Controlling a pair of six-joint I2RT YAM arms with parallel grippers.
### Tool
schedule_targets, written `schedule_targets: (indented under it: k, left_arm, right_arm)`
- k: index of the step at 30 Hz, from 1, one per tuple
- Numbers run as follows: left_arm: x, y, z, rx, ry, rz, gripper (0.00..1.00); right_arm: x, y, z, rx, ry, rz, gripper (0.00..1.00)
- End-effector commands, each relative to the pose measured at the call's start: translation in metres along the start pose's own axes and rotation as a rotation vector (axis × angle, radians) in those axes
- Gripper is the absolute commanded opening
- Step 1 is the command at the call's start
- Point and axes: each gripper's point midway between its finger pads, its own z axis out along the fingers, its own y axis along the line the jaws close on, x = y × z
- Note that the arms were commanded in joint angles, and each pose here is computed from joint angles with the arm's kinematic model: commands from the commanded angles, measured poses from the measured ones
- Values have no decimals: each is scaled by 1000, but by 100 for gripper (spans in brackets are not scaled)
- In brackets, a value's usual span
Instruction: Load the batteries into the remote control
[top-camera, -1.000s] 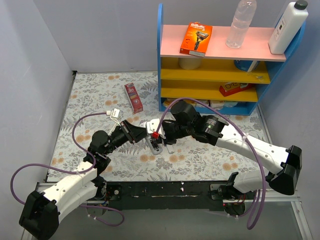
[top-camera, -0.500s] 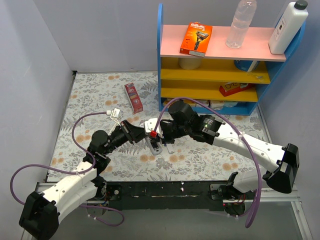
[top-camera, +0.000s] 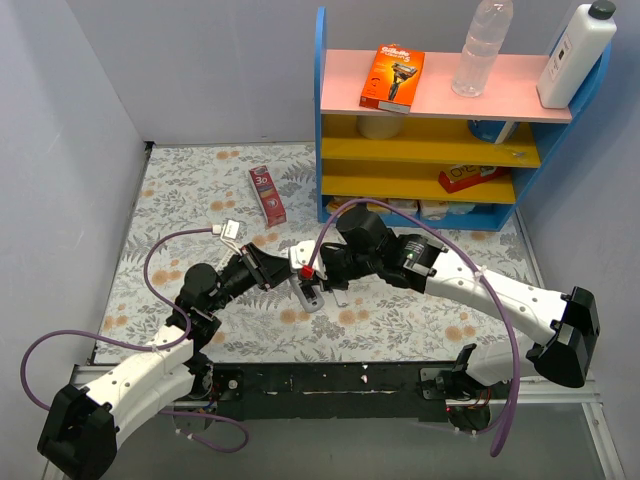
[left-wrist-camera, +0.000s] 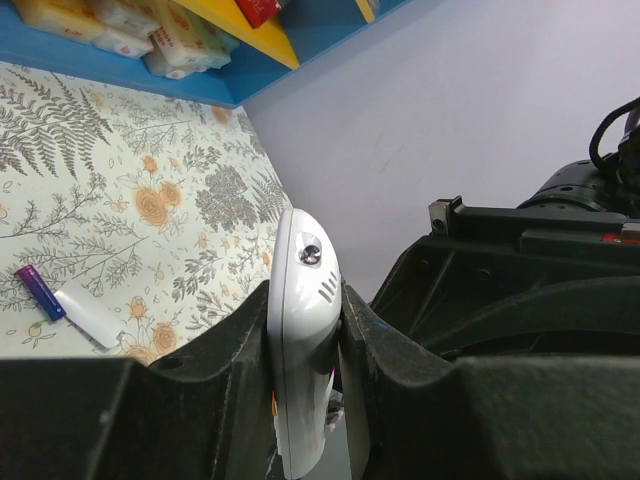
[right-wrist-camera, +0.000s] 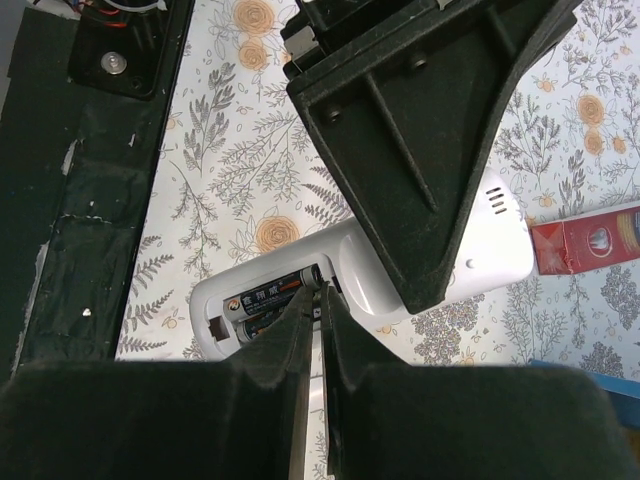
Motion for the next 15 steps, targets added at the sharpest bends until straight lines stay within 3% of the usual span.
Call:
schedule_targets:
  k: [1, 8, 15]
  left_arm:
    - [-30, -51, 0, 158, -109, 44, 0]
    - [-30, -42, 2, 119, -112, 42, 0]
    - [-24, -7, -1, -5, -127, 14, 0]
  right_arm:
    - [50, 22, 3, -51, 158, 71, 12]
    - [60, 18, 3, -24, 217, 51, 12]
    - [22, 2, -4, 57, 100, 83, 20]
